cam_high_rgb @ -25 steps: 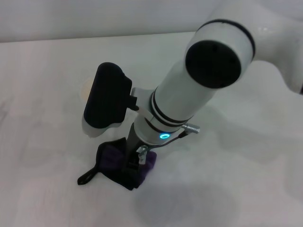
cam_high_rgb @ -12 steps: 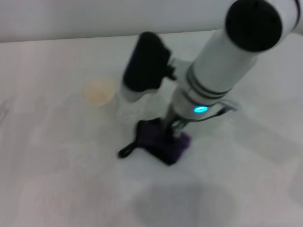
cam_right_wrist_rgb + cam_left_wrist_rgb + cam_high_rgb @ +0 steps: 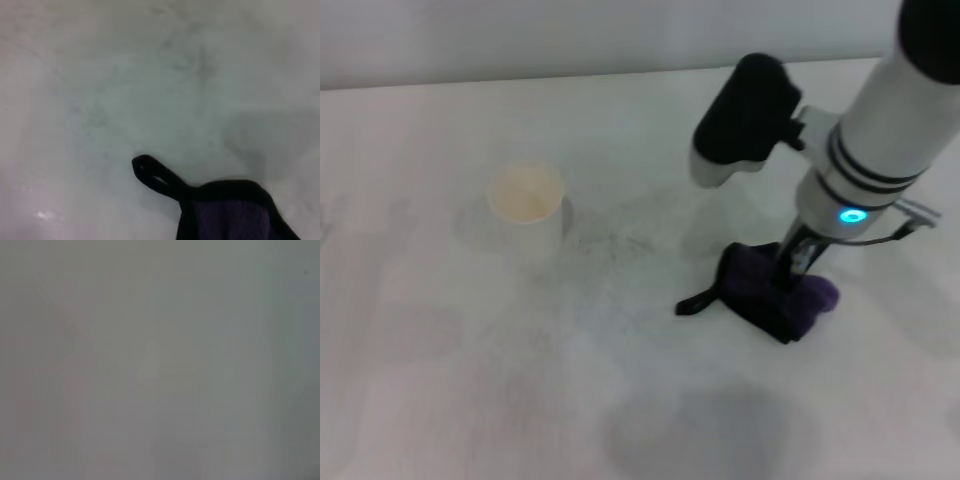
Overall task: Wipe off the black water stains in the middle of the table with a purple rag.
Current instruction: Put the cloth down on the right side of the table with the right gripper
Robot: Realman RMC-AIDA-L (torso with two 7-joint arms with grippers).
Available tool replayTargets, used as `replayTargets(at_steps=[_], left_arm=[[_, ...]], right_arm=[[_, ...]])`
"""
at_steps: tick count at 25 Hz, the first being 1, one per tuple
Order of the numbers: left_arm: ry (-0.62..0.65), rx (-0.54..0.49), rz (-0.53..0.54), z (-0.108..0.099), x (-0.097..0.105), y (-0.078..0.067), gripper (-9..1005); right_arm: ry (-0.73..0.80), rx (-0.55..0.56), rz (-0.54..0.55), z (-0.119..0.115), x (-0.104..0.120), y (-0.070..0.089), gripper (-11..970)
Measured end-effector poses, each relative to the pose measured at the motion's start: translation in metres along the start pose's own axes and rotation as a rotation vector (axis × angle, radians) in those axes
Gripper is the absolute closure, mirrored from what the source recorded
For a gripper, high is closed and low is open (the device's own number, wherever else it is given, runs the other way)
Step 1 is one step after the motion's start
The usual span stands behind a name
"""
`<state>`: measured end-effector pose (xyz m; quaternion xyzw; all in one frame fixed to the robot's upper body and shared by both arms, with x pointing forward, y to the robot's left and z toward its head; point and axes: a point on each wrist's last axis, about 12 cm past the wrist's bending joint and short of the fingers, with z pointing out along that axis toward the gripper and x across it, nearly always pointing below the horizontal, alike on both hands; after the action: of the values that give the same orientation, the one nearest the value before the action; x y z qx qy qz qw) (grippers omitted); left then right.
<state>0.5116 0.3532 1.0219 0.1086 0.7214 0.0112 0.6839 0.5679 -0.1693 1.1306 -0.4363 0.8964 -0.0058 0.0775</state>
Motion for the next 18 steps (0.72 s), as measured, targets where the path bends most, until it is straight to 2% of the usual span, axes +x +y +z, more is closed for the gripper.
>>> replayTargets(at_steps=[9, 18], left_arm=[[0.004, 0.011, 0.008, 0.012, -0.005, -0.002, 108], [0.007, 0.012, 0.009, 0.014, -0.005, -0.003, 108]], right_arm=[[0.051, 0.028, 0.074, 0.006, 0.024, -0.021, 763], [0.083, 0.028, 0.087, 0.012, 0.034, -0.028, 751]])
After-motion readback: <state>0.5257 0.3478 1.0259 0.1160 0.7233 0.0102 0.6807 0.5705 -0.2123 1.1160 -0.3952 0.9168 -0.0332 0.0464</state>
